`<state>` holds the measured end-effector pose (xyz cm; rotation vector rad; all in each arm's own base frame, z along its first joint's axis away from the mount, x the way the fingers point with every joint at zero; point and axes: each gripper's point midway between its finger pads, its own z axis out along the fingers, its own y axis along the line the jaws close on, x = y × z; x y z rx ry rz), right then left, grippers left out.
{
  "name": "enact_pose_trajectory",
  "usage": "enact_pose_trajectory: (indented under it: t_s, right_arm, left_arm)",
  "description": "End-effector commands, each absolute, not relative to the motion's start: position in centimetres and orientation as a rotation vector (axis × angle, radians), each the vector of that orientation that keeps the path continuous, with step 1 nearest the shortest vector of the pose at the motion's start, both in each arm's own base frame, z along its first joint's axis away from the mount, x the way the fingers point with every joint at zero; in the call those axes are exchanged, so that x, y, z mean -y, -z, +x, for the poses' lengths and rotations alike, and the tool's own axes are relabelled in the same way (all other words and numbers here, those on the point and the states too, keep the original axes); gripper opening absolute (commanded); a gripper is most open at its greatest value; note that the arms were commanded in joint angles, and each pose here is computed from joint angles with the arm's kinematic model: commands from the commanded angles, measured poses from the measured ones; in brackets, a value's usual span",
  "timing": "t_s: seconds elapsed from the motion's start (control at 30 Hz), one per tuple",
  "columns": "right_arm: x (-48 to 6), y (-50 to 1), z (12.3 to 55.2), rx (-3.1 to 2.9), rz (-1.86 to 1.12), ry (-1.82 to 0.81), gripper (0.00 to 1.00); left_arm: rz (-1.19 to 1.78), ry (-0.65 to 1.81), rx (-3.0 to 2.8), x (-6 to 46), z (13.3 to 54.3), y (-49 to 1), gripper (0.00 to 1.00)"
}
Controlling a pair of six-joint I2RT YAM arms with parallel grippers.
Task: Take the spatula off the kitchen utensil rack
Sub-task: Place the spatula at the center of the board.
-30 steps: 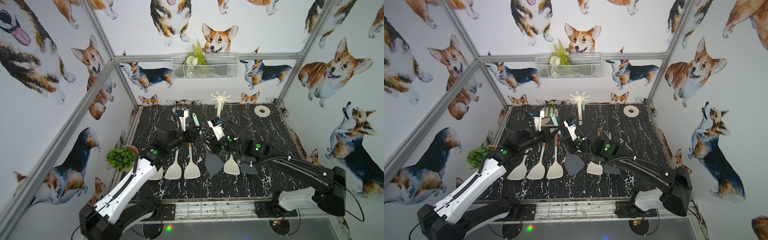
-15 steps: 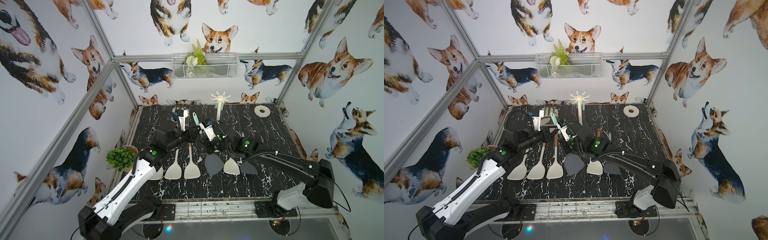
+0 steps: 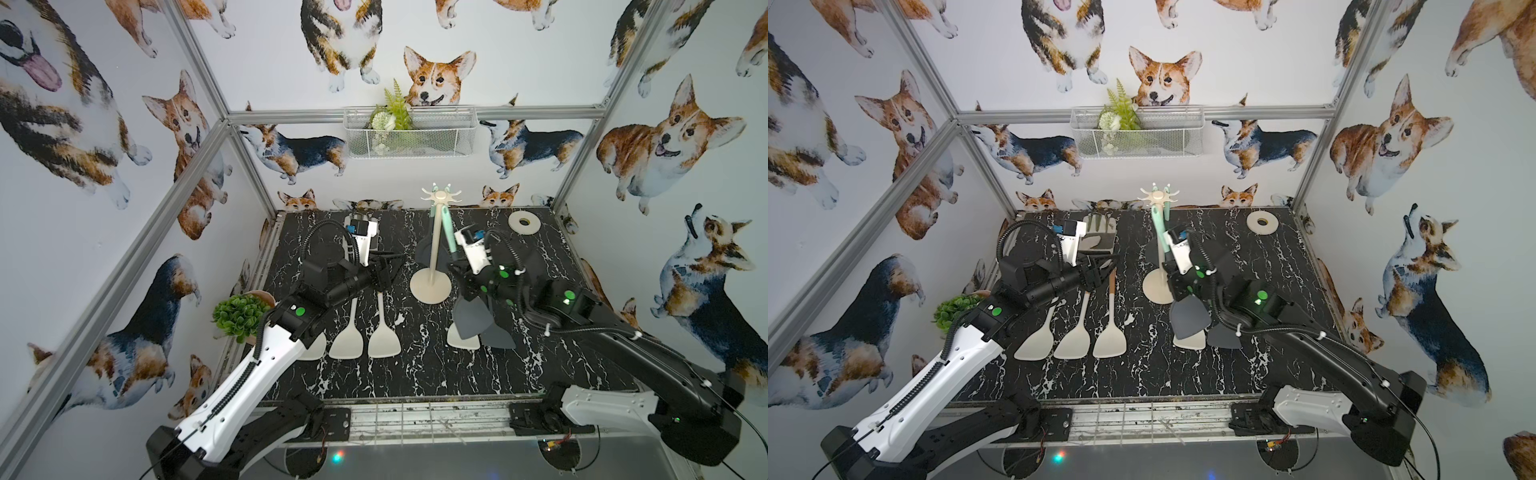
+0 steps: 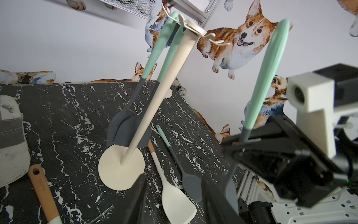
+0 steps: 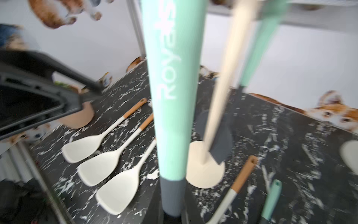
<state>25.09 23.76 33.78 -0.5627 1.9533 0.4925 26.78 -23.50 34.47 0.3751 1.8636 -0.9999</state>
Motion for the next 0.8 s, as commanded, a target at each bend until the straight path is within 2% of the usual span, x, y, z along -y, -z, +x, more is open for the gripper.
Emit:
enact_pose_trajectory:
  t_s: [0.0, 0.17, 0.33, 0.43, 0.57, 0.77]
  right_arm:
    - [-16.1, -32.5, 25.6, -2.071, -0.439, -0.332, 0.0]
    - [-10.5, -31.2, 27.6, -2.138, -0.29, -0.2, 0.0]
    - [-5.1, -25.8, 30.2, -2.366, -0.075, -0.129, 0.0]
    - [-3.2, -22.5, 30.4, -2.549, -0.114, -0.013, 0.0]
    - [1.1, -17.7, 30.3, -2.707, -0.175, 0.276, 0.0]
    - [1.2, -13.6, 30.5, -2.755, -0.094, 0.203, 0.0]
  left_arm:
    - [0.423, 0.959, -1.864, 23.6, 26.9, -34.1, 0.5]
    - [0.456, 0.977, -1.875, 24.3, 27.1, -33.4, 0.5]
    - [0.516, 0.949, -1.903, 24.3, 26.7, -32.8, 0.52]
    - [0.535, 0.932, -1.903, 24.0, 26.3, -32.3, 0.53]
    - [0.548, 0.931, -1.908, 24.0, 26.2, -31.9, 0.53]
    - [0.57, 0.966, -1.922, 24.6, 26.2, -31.1, 0.53]
